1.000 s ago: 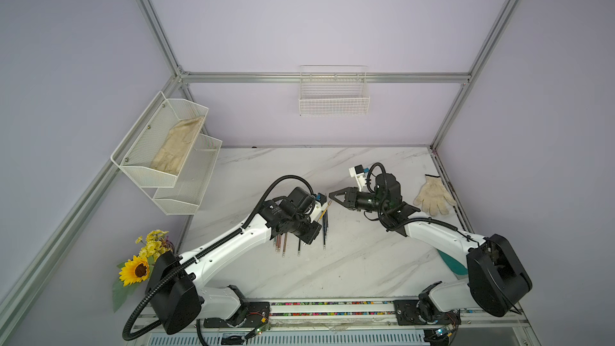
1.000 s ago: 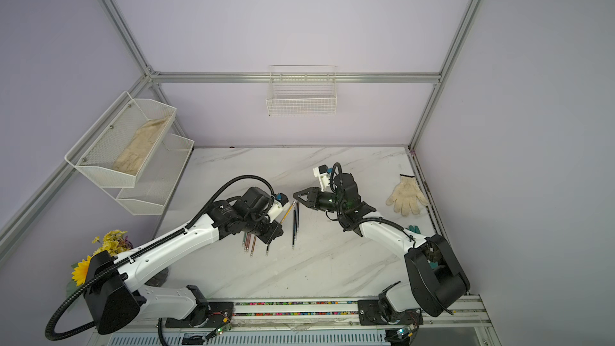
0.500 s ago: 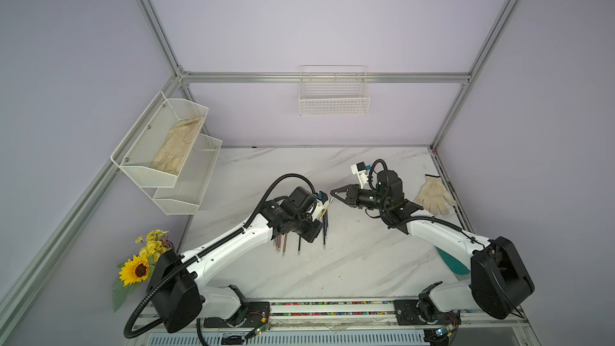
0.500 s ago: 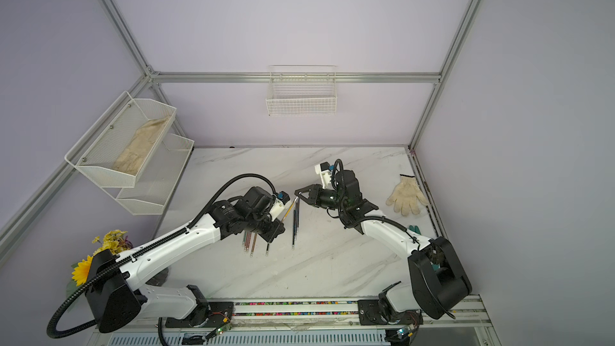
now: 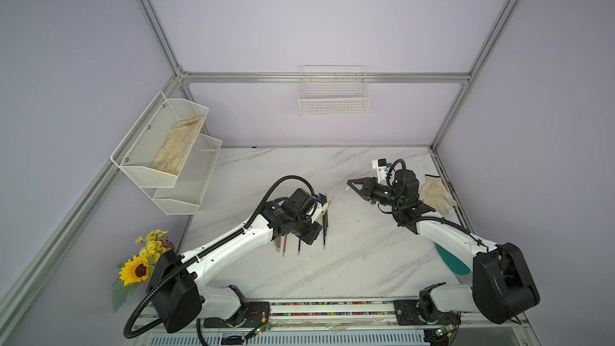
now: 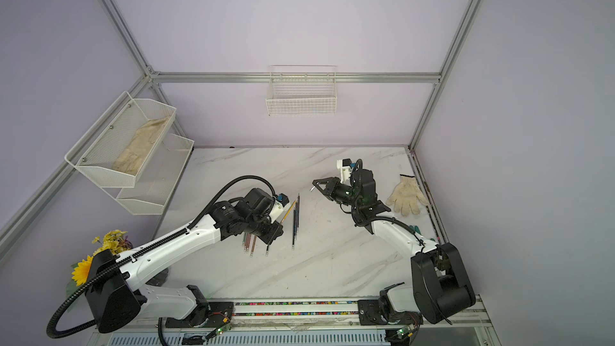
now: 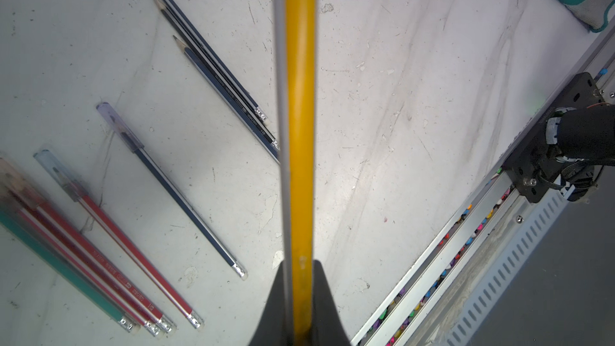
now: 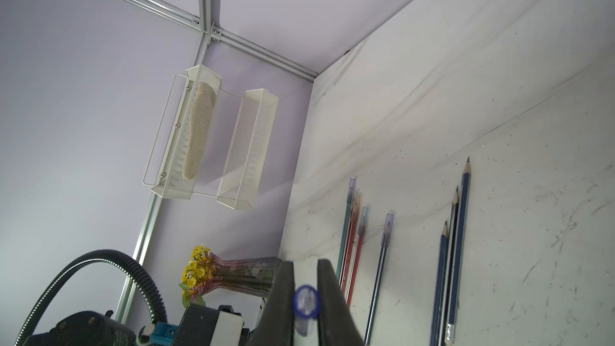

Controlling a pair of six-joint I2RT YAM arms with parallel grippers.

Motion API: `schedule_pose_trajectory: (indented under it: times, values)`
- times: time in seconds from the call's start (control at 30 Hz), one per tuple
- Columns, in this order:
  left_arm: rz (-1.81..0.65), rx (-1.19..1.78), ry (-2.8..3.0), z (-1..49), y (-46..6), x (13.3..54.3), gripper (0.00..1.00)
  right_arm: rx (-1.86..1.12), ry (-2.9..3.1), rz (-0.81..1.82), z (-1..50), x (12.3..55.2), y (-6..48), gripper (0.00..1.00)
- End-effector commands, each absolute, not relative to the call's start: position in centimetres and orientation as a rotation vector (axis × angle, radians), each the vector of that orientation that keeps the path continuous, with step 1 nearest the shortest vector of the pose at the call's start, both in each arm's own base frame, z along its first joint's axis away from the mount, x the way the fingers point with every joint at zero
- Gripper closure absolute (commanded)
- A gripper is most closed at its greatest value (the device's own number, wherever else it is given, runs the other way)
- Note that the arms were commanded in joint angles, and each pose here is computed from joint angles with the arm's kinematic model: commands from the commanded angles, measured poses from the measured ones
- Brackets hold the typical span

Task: Remove the protective cover of the pencils
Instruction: Place the protective sleeve at the center of the board.

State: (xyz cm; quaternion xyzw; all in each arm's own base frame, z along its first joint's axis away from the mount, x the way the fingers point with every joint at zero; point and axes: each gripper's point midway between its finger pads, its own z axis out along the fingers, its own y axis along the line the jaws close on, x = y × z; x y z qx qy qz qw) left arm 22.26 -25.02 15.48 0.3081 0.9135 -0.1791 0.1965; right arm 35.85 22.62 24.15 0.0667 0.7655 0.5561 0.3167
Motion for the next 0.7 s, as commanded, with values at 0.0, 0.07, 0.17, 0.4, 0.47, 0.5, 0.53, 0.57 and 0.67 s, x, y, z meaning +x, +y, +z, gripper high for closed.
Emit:
schedule_pose_trajectory:
  times: [0.0,0.07,0.17,0.4,0.47,0.5,0.53,0.57,0.67]
  values:
    - [-0.479,0.854,2.575,14.8,-24.2,21.8,1.00,0.183,1.971,1.447,25.6,36.4,22.2,0.90]
    - [-0.472,0.845,2.577,14.9,-24.2,21.9,1.00,0.201,2.023,1.380,24.3,36.9,21.6,0.90]
    - [-0.458,0.796,2.590,14.6,-24.1,22.3,1.00,0.242,2.085,1.290,21.9,37.9,19.9,0.90]
    - [-0.503,0.560,2.635,12.4,-24.8,23.6,1.00,0.442,2.274,1.076,15.0,39.9,13.3,0.92]
    - [-0.496,0.479,2.668,11.4,-24.9,24.1,1.00,0.454,2.295,1.072,14.1,40.0,12.5,0.94]
    - [-0.476,0.432,2.710,10.0,-25.0,24.3,1.00,0.463,2.299,1.062,13.8,40.0,12.1,0.94]
    - [-0.488,0.379,2.725,9.5,-25.2,24.5,1.00,0.476,2.298,1.037,13.6,40.0,11.5,0.94]
    - [-0.515,0.345,2.734,9.0,-25.7,24.7,1.00,0.489,2.298,1.002,13.3,40.1,10.8,0.94]
    - [-0.530,0.265,2.747,8.1,-26.2,25.3,1.00,0.528,2.318,0.847,12.0,40.4,8.4,0.94]
